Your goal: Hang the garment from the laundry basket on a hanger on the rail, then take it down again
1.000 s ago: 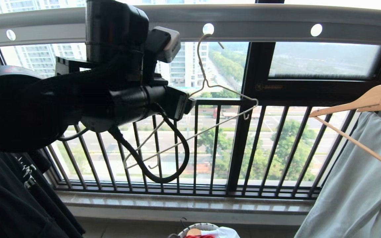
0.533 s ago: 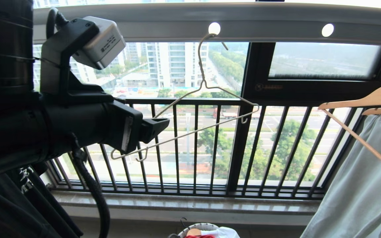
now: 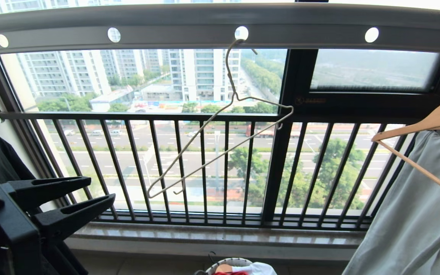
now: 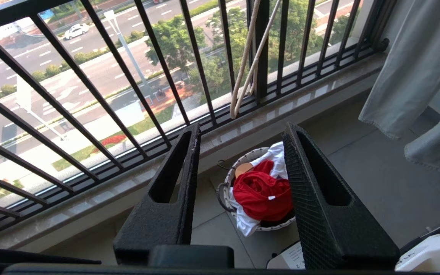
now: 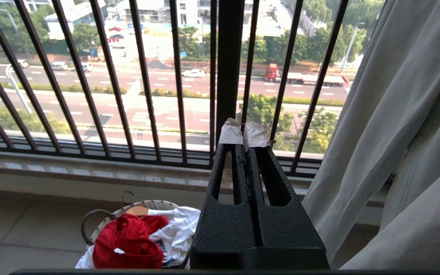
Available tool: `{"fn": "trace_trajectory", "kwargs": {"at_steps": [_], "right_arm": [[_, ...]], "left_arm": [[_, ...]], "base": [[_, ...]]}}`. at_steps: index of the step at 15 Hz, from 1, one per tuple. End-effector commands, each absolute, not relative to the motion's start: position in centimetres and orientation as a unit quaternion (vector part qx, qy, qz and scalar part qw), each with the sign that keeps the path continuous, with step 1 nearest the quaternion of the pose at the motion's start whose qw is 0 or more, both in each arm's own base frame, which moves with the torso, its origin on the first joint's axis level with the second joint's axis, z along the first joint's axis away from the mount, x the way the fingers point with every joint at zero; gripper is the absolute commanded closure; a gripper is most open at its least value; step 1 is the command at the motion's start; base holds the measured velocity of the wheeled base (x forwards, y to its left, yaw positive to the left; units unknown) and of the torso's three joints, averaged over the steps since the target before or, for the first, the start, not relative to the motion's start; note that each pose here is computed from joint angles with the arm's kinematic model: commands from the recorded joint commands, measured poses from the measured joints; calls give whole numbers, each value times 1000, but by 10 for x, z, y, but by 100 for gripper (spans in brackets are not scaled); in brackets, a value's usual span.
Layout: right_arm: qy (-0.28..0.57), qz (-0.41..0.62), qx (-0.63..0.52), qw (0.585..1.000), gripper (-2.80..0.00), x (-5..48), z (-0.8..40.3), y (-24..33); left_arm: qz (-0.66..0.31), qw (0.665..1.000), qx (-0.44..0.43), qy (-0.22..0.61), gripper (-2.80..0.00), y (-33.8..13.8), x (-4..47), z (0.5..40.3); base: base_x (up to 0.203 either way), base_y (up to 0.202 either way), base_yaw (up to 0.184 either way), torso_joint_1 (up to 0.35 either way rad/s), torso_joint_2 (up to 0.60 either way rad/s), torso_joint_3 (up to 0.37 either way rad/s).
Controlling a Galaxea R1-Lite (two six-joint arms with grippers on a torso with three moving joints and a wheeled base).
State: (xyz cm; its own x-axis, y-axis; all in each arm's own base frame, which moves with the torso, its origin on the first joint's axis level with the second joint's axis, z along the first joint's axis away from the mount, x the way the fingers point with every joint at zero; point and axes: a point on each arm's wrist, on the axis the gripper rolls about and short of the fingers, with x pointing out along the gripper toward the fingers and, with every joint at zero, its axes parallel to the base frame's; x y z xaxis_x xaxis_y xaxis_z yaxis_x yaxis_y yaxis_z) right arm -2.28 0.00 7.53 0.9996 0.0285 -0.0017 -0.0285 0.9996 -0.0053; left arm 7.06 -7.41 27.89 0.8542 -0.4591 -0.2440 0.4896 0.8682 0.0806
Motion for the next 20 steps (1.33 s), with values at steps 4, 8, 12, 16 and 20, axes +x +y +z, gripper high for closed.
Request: {"fn": "trace_trajectory", "kwargs": {"at_steps": [4, 8, 12, 16, 20], "right_arm": [[1, 15, -3, 1000, 0, -23, 75, 0], [2, 15, -3, 1000, 0, -23, 75, 0], [1, 15, -3, 1000, 0, -23, 75, 0], [1, 15, -3, 1000, 0, -23, 75, 0], [2, 15, -3, 1000, 0, -23, 75, 0]], "left_arm": [[-130, 991, -5, 13, 0, 1, 13, 265], [3, 998, -51, -37, 0, 18, -23, 242], [80, 987, -111, -81, 0, 15, -41, 239], [91, 985, -115, -94, 0, 5, -52, 221], [10, 995, -66, -77, 0, 1, -58, 155]], "base": [[0, 0, 0, 0, 0, 0], [0, 0, 0, 0, 0, 0], [0, 0, 0, 0, 0, 0], [0, 0, 0, 0, 0, 0], [0, 0, 0, 0, 0, 0]]}}
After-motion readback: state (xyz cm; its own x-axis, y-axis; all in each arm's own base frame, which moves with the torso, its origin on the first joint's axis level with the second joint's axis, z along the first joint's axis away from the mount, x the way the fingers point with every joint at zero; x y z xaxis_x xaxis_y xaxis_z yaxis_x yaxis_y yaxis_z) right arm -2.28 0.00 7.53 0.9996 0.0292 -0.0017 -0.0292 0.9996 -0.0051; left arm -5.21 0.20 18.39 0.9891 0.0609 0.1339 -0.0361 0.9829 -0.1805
